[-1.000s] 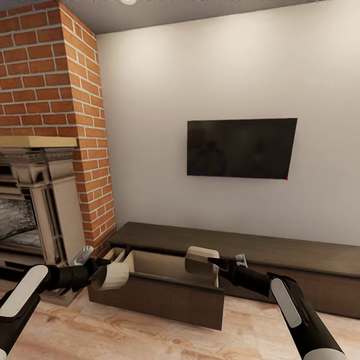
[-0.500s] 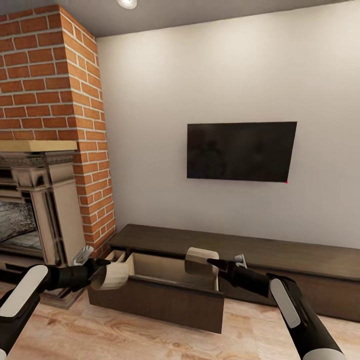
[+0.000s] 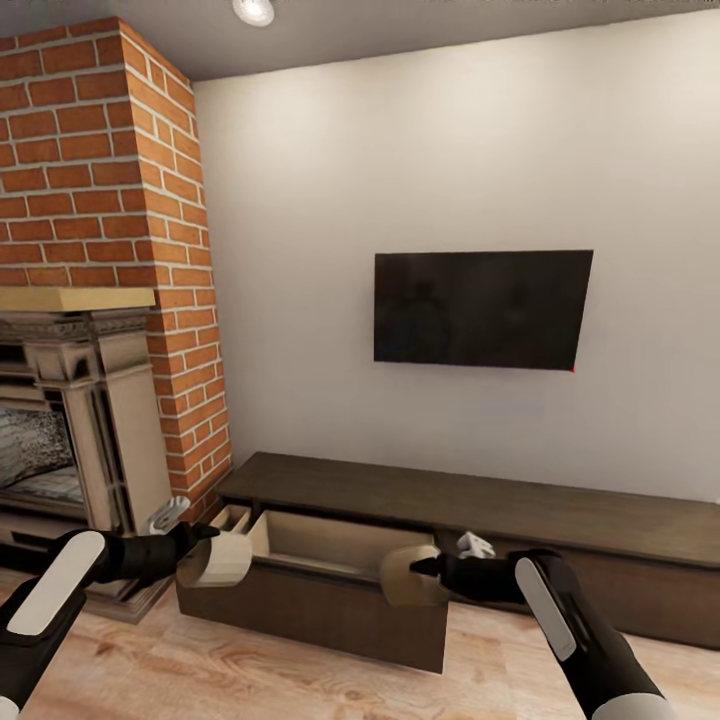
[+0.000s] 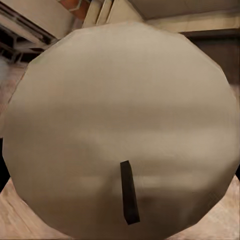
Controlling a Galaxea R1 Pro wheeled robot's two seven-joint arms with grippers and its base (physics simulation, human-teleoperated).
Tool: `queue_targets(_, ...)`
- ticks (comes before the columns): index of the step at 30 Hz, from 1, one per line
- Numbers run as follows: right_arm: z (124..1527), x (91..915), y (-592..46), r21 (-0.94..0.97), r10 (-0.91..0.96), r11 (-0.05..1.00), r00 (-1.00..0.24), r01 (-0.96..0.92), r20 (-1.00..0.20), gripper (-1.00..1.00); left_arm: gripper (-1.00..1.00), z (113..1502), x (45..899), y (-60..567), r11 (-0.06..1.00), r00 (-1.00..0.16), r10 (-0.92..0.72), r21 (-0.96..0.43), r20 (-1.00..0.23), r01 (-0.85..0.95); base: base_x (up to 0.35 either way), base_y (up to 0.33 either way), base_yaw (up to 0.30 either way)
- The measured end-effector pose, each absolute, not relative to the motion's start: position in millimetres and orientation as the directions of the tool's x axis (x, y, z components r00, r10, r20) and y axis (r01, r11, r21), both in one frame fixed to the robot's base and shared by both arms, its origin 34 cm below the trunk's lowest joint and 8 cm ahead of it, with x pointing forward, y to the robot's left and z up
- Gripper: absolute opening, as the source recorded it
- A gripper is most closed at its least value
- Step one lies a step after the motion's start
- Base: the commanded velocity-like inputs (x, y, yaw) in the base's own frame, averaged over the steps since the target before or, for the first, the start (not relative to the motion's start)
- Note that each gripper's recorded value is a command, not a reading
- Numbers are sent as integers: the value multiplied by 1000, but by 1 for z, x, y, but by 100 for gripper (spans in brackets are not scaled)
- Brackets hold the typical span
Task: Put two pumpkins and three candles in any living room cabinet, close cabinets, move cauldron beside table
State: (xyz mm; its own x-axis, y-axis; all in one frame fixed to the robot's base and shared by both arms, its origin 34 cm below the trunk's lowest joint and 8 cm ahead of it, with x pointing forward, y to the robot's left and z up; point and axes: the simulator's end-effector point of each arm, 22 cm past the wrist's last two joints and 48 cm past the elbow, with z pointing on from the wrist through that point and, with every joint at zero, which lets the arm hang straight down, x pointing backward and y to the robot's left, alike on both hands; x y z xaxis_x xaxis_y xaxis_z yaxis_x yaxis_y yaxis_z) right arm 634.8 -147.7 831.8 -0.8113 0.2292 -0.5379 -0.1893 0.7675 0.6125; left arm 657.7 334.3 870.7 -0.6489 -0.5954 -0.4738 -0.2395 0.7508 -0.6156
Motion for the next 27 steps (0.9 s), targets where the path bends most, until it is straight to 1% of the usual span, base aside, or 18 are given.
queue_targets(6, 827, 631, -128, 559, 190, 813, -832, -164, -521, -100, -100, 880, 658, 333, 753, -651, -594, -611, -473, -243, 0, 0, 0)
queue_targets(9, 828, 628, -119, 540, 168, 825, -841, -166, -515, -100, -100, 879, 656, 339, 765, -652, -593, -583, -472, -273, 0, 0, 0)
queue_targets(11, 829, 627, -115, 538, 159, 825, -843, -172, -514, -100, -100, 876, 654, 342, 773, -654, -592, -561, -470, -296, 0, 0, 0)
queue_targets(16, 833, 627, -111, 539, 155, 822, -840, -181, -519, -100, -100, 876, 654, 343, 772, -650, -597, -556, -470, -308, 0, 12, 0)
queue_targets(20, 839, 628, -110, 540, 156, 820, -832, -192, -532, -100, -100, 877, 654, 343, 770, -648, -600, -560, -469, -307, 0, 200, -44)
queue_targets(27, 842, 629, -110, 539, 156, 819, -828, -197, -539, -100, -100, 878, 654, 343, 769, -647, -601, -561, -471, -306, 0, 281, -225)
